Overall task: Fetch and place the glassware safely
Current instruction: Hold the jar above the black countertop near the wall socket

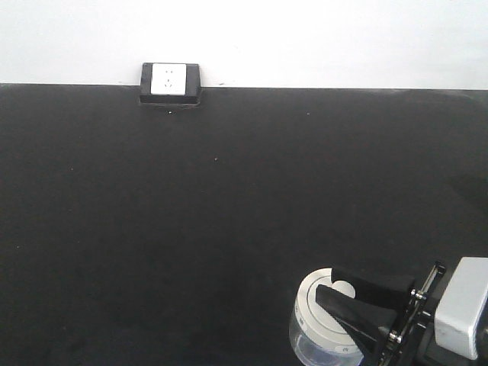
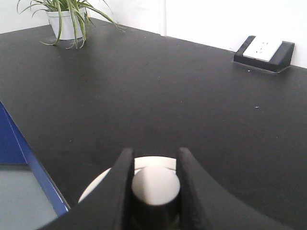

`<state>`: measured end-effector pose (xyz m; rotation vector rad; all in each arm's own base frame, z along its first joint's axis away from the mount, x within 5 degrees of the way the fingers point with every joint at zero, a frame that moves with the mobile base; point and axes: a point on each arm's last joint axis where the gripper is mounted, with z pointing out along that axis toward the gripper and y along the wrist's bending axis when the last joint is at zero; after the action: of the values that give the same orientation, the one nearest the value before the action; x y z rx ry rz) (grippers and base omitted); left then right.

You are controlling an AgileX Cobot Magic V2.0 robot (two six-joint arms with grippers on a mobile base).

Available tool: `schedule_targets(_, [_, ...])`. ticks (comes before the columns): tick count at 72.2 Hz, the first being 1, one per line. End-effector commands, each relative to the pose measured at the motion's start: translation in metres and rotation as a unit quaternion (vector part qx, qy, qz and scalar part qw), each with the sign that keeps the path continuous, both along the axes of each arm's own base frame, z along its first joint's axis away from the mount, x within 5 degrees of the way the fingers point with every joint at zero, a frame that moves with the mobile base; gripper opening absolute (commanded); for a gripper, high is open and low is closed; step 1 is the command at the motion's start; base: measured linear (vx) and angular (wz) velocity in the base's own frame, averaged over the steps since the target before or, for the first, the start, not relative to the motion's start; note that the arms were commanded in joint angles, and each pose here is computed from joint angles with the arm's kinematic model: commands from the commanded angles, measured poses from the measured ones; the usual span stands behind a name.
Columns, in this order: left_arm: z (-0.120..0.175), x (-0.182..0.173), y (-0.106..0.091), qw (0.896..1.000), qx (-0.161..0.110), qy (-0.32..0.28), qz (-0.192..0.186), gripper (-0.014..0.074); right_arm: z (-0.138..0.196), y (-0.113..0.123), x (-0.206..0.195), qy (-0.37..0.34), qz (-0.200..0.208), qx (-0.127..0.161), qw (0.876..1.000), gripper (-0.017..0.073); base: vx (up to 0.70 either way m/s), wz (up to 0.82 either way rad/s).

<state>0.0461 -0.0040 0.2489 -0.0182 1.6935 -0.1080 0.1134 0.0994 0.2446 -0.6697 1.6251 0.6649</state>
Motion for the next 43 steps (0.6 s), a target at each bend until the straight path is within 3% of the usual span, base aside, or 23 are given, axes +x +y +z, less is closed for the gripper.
schedule_targets(1, [0.0148,0.0001,0.0002,0.999,-0.009,-0.043,0.001,-0.0007,0.0165,0.0042,0.0000,-0.031,0.020,0.039,0.999,-0.0001,0.00,0.00])
schedule_targets(26, [0.0148,0.0001,0.0002,0.999,-0.009,-0.043,0.001,-0.0007,0.0167,0.0043,-0.0001,-0.031,0.021,0.039,0.999,-0.0001,0.00,0.00])
schedule_targets(43, [0.0148,0.0001,0.0002,0.999,-0.009,-0.043,0.001,-0.0007,0.0219,0.0061,-0.0023,-0.041,0.036,0.068,0.996,-0.0001,0.00,0.00])
